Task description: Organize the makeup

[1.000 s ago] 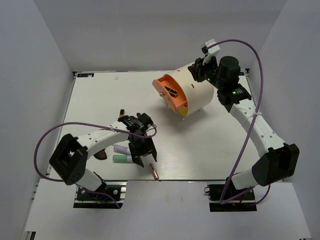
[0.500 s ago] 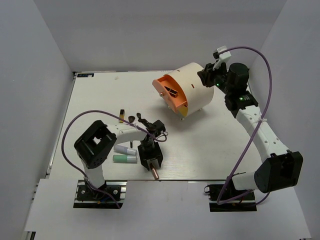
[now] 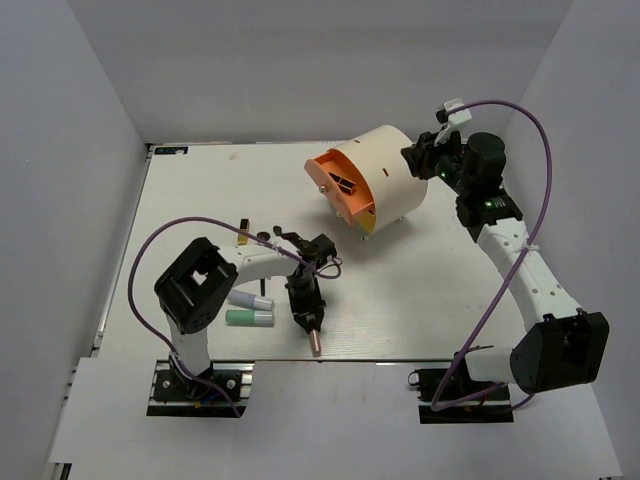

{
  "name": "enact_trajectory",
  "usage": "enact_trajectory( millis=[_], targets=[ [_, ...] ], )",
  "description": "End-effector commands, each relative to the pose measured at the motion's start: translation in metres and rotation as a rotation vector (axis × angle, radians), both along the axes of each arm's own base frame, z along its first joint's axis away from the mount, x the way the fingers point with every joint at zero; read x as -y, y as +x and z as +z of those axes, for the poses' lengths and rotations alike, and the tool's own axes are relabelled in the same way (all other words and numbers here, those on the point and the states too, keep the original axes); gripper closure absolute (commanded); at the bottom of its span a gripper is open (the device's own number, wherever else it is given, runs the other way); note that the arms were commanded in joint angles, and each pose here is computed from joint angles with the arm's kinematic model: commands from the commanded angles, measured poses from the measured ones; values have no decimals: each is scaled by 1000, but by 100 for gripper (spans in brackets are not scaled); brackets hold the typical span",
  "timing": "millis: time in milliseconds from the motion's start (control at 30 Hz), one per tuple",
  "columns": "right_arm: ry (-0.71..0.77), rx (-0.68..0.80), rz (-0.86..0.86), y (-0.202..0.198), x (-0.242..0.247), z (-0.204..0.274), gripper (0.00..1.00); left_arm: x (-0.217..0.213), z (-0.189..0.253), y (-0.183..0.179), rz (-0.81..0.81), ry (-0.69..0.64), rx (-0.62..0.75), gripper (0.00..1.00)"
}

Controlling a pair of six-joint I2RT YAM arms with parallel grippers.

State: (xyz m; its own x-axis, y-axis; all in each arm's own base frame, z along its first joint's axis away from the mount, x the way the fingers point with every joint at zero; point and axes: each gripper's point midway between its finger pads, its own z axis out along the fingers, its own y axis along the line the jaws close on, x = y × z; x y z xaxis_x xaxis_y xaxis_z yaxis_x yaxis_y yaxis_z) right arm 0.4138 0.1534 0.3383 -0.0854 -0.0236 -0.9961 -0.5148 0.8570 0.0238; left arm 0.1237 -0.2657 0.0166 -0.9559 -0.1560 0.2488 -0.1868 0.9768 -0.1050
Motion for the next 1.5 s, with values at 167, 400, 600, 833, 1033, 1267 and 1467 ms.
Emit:
enact_trajectory(
  millis=[167, 400, 600, 833, 1033, 1267, 1467],
  targets=[
    [19, 39, 3, -9, 10, 8, 46, 75, 150, 106, -49, -331, 469, 99],
    [18, 42, -34, -15, 25, 2, 66, 120, 246, 173, -79, -524, 691, 100],
    [-21, 84, -45, -20, 33, 5, 66, 123, 282, 189, -60, -656, 734, 100],
    [-21, 71, -45, -19, 34, -7, 66, 91, 325, 241, 59, -615, 989, 100],
    [-32, 74, -47, -19, 36, -9, 66, 55, 344, 293, 210, -503, 1176, 100],
    [-26, 63, -57, -22, 39, -14, 66, 45, 327, 314, 224, -446, 1178, 100],
    [-25, 59, -60, -23, 39, -16, 65, 55, 313, 320, 215, -463, 1149, 97]
  ],
)
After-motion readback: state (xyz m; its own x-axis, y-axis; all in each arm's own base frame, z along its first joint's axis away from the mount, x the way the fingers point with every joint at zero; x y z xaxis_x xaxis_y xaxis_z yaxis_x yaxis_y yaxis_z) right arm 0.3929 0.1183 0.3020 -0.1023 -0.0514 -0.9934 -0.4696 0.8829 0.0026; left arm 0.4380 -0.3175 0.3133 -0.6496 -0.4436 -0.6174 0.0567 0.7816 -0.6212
